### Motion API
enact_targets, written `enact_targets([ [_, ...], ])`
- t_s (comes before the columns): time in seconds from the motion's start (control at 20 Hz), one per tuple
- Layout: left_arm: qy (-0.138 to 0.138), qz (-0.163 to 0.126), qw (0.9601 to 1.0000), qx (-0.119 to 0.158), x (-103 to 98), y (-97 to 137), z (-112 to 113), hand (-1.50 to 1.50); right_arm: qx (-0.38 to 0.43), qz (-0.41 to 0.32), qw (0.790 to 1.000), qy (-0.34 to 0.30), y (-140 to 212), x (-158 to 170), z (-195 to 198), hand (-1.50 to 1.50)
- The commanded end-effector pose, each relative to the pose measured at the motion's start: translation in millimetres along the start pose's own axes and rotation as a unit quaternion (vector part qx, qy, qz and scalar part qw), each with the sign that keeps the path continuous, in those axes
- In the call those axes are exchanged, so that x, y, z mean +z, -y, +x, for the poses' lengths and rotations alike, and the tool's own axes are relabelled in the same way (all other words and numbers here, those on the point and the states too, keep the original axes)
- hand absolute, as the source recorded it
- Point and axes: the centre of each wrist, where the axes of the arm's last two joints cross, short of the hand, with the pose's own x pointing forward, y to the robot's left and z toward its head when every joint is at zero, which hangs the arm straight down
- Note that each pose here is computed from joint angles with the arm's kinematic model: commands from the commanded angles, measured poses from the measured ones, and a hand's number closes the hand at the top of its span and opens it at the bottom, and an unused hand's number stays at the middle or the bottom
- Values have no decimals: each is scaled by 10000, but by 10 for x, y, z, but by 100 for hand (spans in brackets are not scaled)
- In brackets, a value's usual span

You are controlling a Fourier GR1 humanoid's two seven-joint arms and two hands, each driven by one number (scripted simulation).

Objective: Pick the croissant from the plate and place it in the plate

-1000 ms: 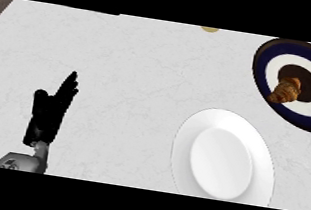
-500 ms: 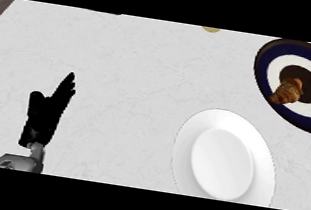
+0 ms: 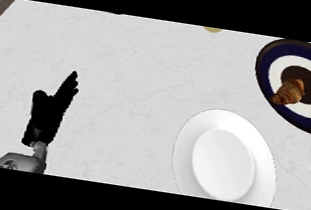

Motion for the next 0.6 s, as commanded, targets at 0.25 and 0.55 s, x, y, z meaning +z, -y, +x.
enact_targets([
  [0.25,-37,3,10000,-43,-23,-44,6,0,-260,76,9987,422,-28,260,-159,-150],
  [0.55,17,14,10000,52,-21,82,57,0,-100,-15,9998,163,105,243,-88,-150],
])
